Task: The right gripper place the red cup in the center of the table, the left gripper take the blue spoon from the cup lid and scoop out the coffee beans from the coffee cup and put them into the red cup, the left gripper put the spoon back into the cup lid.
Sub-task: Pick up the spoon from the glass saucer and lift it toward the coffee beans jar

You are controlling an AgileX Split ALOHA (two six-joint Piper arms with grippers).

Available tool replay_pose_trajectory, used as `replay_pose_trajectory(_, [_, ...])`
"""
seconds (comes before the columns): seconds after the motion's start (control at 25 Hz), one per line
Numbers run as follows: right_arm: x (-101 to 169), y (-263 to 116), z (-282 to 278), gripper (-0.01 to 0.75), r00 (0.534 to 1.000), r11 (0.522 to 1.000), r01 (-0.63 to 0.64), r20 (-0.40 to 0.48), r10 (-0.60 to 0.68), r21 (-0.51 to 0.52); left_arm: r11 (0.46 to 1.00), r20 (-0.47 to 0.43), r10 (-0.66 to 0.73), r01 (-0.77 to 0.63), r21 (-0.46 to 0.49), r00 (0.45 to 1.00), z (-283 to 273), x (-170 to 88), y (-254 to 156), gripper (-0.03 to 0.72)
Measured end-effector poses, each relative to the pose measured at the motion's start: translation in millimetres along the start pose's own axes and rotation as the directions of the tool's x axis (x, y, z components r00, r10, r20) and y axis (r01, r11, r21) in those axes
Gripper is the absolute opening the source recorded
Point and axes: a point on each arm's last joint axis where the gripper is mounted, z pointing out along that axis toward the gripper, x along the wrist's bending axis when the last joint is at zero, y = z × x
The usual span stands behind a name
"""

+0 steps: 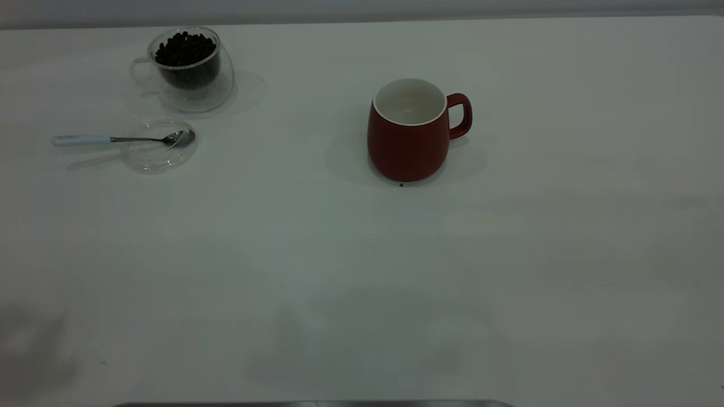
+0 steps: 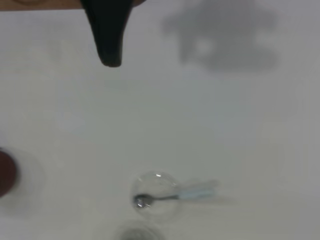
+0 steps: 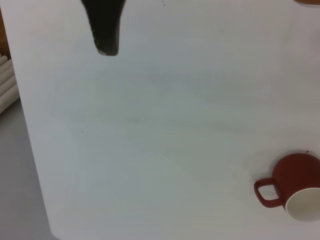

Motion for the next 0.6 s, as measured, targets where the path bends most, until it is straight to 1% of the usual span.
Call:
replay_pose_trajectory(0.08, [0,0,0,0.546,1.000,1.000,0.000,0.000,0.000,0.000,0.999,0.021,0.002,-0.003,0.049,1.000,17,-3,23,0.595])
replay_pose_trajectory(0.2, [0,0,0,0.546,1.000,1.000,0.000,0.000,0.000,0.000,0.995,0.033,0.000,-0.003,0.096,0.999,40,-3,55,0.595])
replay_pose_trajectory(0.32, [0,0,0,0.546,1.000,1.000,0.000,0.000,0.000,0.000,0.991,0.020,-0.032,0.029,0.128,0.999,56,10,87,0.595])
replay_pose_trajectory(0.36, [0,0,0,0.546,1.000,1.000,0.000,0.000,0.000,0.000,0.987,0.023,-0.050,0.045,0.156,0.998,63,16,94,0.595])
replay_pose_trajectory(0.44, [0,0,0,0.546,1.000,1.000,0.000,0.000,0.000,0.000,0.980,0.039,-0.087,0.079,0.181,0.995,72,33,111,0.595])
replay_pose_trajectory(0.52, [0,0,0,0.546,1.000,1.000,0.000,0.000,0.000,0.000,0.973,0.105,-0.119,0.095,0.211,0.987,83,49,125,0.595])
replay_pose_trajectory(0.6, [0,0,0,0.546,1.000,1.000,0.000,0.000,0.000,0.000,0.971,0.195,-0.149,0.105,0.216,0.970,89,67,138,0.595])
